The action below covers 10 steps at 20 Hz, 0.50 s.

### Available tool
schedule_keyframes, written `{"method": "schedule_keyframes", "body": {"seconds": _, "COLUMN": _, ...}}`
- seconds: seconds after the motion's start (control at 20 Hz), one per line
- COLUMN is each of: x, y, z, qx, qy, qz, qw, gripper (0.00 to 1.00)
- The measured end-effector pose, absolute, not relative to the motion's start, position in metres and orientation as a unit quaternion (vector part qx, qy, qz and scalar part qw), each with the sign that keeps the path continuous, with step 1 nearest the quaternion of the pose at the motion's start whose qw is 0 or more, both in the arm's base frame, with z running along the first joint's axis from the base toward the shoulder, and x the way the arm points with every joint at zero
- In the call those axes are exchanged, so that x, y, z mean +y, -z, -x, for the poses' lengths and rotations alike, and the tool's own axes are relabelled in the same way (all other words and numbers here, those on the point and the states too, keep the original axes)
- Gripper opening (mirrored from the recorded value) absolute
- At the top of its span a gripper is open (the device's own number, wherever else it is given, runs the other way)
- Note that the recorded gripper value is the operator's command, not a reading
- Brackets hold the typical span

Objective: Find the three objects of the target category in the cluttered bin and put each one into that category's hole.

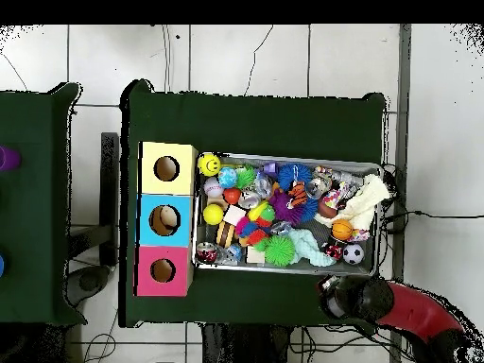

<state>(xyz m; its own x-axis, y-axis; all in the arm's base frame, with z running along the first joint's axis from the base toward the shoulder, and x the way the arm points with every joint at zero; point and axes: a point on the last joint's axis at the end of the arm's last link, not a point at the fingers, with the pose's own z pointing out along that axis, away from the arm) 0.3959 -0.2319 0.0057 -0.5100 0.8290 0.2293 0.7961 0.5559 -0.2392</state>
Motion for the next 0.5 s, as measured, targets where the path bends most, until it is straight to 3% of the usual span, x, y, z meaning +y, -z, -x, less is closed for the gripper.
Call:
{"method": "schedule_keyframes", "body": {"seconds": 0.25, "x": -0.232, "y": -0.035, "z": -0.407, "qx": -0.856, "qy": -0.063, "qz": 0.479, "qw": 0.186, "gripper": 0.0}}
{"method": "schedule_keyframes", "body": {"seconds": 0.5, "x": -0.238, "y": -0.047, "z": -0.413, "qx": -0.851, "qy": -0.065, "qz": 0.488, "qw": 0.184, "gripper": 0.0}}
